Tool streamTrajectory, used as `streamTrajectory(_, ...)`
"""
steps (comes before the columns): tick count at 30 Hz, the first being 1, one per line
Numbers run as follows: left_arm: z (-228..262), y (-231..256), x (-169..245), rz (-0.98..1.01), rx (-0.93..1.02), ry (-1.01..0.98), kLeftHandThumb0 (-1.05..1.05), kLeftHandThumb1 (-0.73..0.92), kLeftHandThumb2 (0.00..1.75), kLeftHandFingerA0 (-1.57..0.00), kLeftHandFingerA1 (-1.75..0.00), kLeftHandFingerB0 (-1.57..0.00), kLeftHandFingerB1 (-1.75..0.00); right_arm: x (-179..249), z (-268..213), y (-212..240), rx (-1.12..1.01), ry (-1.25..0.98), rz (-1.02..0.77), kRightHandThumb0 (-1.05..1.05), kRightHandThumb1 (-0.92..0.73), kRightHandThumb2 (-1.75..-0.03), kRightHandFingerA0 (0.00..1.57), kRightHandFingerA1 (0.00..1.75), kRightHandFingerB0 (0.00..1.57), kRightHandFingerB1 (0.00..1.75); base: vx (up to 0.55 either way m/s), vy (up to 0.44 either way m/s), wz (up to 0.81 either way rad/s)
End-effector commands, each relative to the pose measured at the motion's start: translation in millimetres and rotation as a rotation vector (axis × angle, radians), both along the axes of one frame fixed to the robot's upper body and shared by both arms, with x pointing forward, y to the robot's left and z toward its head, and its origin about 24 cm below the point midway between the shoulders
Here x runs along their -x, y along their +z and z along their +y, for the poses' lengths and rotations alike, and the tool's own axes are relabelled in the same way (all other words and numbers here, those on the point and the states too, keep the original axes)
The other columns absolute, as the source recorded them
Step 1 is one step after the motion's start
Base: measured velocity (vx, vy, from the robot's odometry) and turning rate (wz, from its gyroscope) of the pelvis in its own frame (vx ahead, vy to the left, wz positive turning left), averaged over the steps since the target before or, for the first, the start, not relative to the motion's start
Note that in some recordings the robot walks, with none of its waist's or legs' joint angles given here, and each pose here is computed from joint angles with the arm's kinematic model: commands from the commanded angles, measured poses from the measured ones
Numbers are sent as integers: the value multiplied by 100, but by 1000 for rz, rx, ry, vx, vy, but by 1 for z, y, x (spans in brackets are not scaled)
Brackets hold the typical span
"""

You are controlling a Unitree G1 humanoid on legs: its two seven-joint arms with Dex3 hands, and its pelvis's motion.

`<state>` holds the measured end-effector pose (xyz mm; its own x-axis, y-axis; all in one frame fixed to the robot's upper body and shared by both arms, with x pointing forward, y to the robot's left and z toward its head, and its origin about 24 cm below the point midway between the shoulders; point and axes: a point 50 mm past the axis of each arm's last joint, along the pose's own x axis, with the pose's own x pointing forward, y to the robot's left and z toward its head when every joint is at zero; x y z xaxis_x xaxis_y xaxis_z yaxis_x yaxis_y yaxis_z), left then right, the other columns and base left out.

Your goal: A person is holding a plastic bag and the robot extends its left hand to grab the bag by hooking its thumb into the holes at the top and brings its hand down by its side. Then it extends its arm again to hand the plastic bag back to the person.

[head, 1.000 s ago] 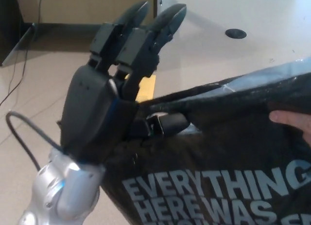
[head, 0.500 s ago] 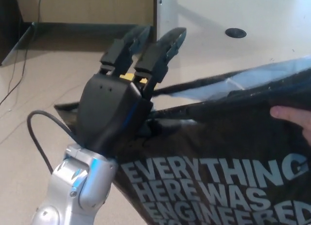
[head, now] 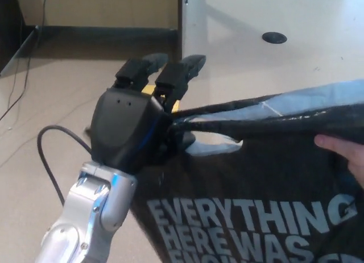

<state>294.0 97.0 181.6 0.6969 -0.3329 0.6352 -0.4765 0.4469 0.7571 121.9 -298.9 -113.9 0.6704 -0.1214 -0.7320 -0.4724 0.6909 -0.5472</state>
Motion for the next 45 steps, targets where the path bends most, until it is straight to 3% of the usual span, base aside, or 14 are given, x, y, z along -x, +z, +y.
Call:
streamTrajectory(1,-7,13,-5,-224,95,-25,-53,48,76,-46,-49,-35,-44,-1,-2,-1,14,-4,10,-37,-65,-62,69,47,61,42,0,0,0)
streamTrajectory(8,-16,18,-10,-265,100,-26,-50,61,59,-55,-39,-37,-33,-16,-4,5,18,-1,-8,-40,-64,-62,68,48,60,42,0,0,0)
streamTrajectory(9,-22,21,-11,-267,125,-51,-58,55,82,-58,-54,-31,-44,-22,-5,7,35,17,-9,-35,-69,-60,69,47,61,41,0,0,0)
streamTrajectory(16,-28,27,-15,-308,123,-59,-49,63,59,-78,-79,-39,-33,-29,-4,8,52,25,-13,-36,-68,-60,72,47,61,41,0,0,0)
streamTrajectory(17,-37,39,-19,-309,136,-90,-46,59,59,-75,-128,-40,-34,-37,-4,11,34,13,-32,-36,-68,-61,71,49,62,42,0,0,0)
streamTrajectory(21,-41,44,-21,-312,142,-104,-46,59,59,-75,-128,-40,-34,-40,-3,12,26,8,-39,-36,-68,-61,71,49,62,42,0,0,0)
streamTrajectory(22,-46,44,-19,-309,128,-127,-25,70,60,-101,-166,-62,-40,-35,-4,11,26,12,-32,-36,-69,-61,72,49,63,42,0,0,0)
streamTrajectory(26,-55,41,-14,-307,100,-155,-27,38,81,-130,-142,-87,-71,-25,-5,7,35,22,-14,-36,-69,-61,70,48,63,42,0,0,0)
streamTrajectory(28,-52,41,-16,-331,80,-131,-16,67,64,-96,-175,-88,-101,-30,-6,9,38,14,-8,-41,-66,-63,66,48,59,41,0,0,0)
streamTrajectory(29,-50,41,-18,-338,78,-122,-21,57,95,-123,-137,-82,-105,-34,-5,10,37,12,-11,-39,-65,-62,66,48,59,42,0,0,0)
streamTrajectory(34,-48,43,-21,-347,81,-116,-21,57,95,-123,-137,-82,-105,-39,-5,12,35,16,-22,-39,-65,-62,66,48,59,42,0,0,0)
streamTrajectory(35,-40,52,-25,-386,111,-84,-14,76,67,-91,-175,-56,-155,-57,-7,21,42,30,-51,-40,-65,-62,66,47,58,41,0,0,0)
streamTrajectory(36,-37,54,-25,-390,119,-85,-12,69,66,-91,-175,-67,-125,-57,-6,20,44,25,-51,-39,-66,-61,65,46,57,41,0,0,0)
streamTrajectory(45,-29,54,-25,-406,114,-74,-13,68,72,-90,-175,-61,-154,-51,-1,17,39,42,-49,-41,-67,-63,65,47,57,41,0,0,0)
